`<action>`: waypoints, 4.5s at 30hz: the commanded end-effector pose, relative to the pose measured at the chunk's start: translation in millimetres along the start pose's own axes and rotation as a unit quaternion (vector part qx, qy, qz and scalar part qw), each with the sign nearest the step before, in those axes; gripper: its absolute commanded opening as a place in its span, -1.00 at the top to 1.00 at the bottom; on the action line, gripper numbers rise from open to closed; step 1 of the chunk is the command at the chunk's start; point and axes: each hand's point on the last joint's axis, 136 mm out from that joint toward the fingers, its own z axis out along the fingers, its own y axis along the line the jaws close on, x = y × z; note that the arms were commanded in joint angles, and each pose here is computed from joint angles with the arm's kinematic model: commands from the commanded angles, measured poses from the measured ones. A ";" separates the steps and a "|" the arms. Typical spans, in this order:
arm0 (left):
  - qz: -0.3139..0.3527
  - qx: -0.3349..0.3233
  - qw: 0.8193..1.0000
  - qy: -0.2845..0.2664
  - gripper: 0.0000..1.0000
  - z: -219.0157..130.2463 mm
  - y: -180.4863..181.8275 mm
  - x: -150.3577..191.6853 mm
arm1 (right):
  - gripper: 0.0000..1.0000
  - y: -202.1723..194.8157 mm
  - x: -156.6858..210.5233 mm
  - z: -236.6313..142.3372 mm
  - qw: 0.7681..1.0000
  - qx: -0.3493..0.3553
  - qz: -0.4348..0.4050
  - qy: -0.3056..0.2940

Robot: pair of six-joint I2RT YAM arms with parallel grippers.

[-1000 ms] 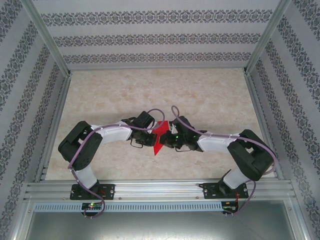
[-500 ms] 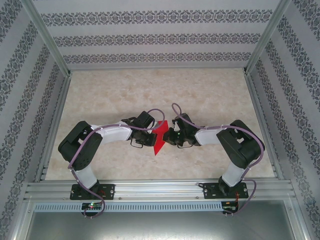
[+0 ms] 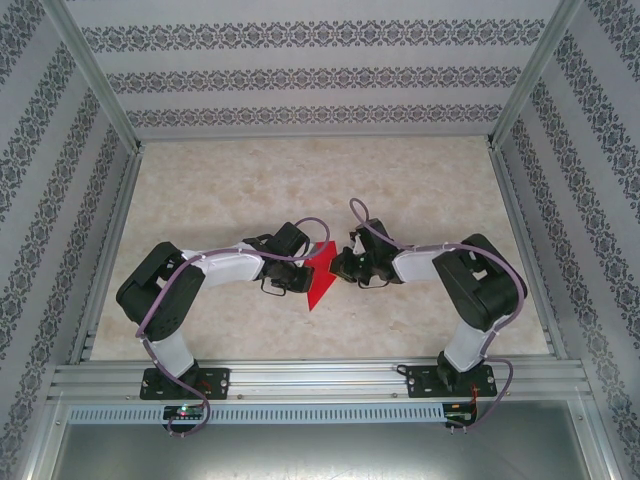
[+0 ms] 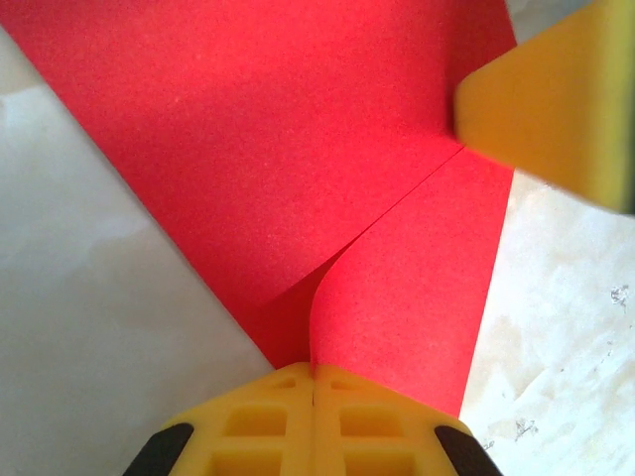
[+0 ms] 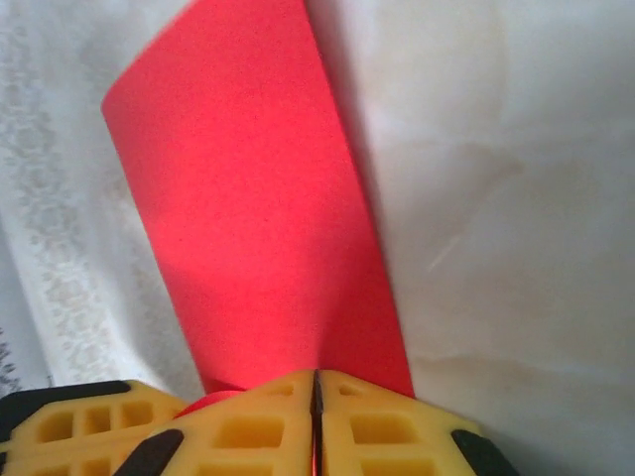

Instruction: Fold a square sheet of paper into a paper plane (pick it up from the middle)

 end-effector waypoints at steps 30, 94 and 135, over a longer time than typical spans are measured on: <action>0.000 0.000 1.000 0.000 0.81 -32.1 -29.5 -17.2 | 0.55 4.5 7.6 -41.4 0.999 -0.021 -0.003 -0.043; 0.008 -0.024 0.994 -0.110 0.41 -65.9 -11.4 -11.0 | 0.88 24.6 17.9 -14.9 0.980 -0.020 0.092 -0.177; 0.140 -0.198 0.967 -0.081 0.06 -12.3 -33.6 13.7 | 0.44 49.2 7.5 -43.9 0.993 -0.091 0.025 -0.073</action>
